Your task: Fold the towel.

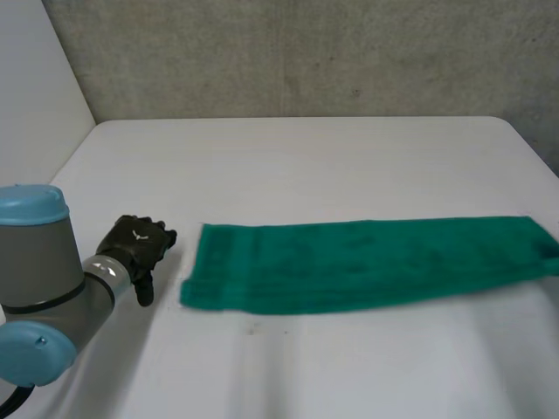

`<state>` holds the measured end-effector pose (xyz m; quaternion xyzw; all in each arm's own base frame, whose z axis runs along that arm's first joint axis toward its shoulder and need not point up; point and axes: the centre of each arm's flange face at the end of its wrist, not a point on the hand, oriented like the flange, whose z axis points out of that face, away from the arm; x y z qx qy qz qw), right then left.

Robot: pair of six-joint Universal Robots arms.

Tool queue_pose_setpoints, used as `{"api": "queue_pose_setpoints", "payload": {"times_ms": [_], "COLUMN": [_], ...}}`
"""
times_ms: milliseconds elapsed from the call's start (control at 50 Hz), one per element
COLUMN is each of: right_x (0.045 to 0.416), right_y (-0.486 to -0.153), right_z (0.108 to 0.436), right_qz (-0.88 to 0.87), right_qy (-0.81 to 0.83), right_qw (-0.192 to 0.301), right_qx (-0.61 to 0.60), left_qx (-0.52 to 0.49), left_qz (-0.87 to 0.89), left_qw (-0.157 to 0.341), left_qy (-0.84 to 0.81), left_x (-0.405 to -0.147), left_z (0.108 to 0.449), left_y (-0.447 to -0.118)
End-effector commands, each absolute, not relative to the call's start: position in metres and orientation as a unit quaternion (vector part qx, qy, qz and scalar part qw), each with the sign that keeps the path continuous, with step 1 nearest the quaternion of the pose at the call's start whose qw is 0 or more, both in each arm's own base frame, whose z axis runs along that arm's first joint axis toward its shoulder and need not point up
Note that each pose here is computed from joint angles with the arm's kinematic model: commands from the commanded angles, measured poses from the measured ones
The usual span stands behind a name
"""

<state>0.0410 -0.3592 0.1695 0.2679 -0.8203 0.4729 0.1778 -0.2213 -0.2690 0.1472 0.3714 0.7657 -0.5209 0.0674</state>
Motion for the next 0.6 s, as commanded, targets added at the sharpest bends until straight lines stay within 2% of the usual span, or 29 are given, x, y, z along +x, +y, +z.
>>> {"api": "queue_pose_setpoints", "payload": {"times_ms": [20, 80, 120, 140, 180, 200, 220, 280, 300, 340, 380, 440, 460, 480, 600], "right_x": [0.008, 0.035, 0.067, 0.098, 0.128, 0.128, 0.177, 0.231, 0.264, 0.291, 0.326, 0.341, 0.354, 0.356, 0.355], "right_y": [-0.372, -0.371, -0.367, -0.362, -0.353, -0.353, -0.333, -0.302, -0.278, -0.254, -0.219, -0.2, -0.178, -0.172, -0.169], "right_z": [0.205, 0.23, 0.243, 0.252, 0.26, 0.26, 0.266, 0.267, 0.265, 0.259, 0.236, 0.219, 0.195, 0.189, 0.171], "right_qz": [0.487, 0.525, 0.554, 0.578, 0.599, 0.6, 0.62, 0.633, 0.637, 0.636, 0.616, 0.596, 0.567, 0.56, 0.558], "right_qy": [-0.786, -0.76, -0.741, -0.724, -0.706, -0.706, -0.679, -0.642, -0.616, -0.593, -0.571, -0.566, -0.564, -0.564, -0.57], "right_qw": [0.261, 0.25, 0.224, 0.194, 0.163, 0.163, 0.112, 0.053, 0.017, -0.016, -0.06, -0.081, -0.108, -0.113, -0.11], "right_qx": [0.277, 0.29, 0.307, 0.323, 0.34, 0.34, 0.377, 0.429, 0.463, 0.493, 0.539, 0.563, 0.59, 0.597, 0.593], "left_qx": [0.364, 0.361, 0.361, 0.36, 0.36, 0.361, 0.359, 0.358, 0.362, 0.368, 0.371, 0.369, 0.365, 0.364, 0.359], "left_qz": [-0.539, -0.547, -0.549, -0.552, -0.555, -0.557, -0.561, -0.571, -0.58, -0.588, -0.596, -0.603, -0.607, -0.609, -0.622], "left_qw": [0.072, 0.072, 0.072, 0.072, 0.073, 0.071, 0.07, 0.066, 0.062, 0.054, 0.039, 0.019, 0.006, -0.001, -0.04], "left_qy": [0.757, 0.752, 0.75, 0.748, 0.746, 0.745, 0.743, 0.736, 0.727, 0.719, 0.711, 0.707, 0.706, 0.705, 0.695], "left_x": [-0.218, -0.218, -0.218, -0.219, -0.22, -0.221, -0.222, -0.225, -0.23, -0.238, -0.248, -0.257, -0.262, -0.265, -0.284], "left_z": [0.163, 0.169, 0.171, 0.173, 0.175, 0.176, 0.179, 0.185, 0.19, 0.195, 0.199, 0.203, 0.206, 0.207, 0.215], "left_y": [-0.268, -0.268, -0.267, -0.267, -0.267, -0.266, -0.266, -0.263, -0.261, -0.256, -0.249, -0.243, -0.24, -0.238, -0.23]}}
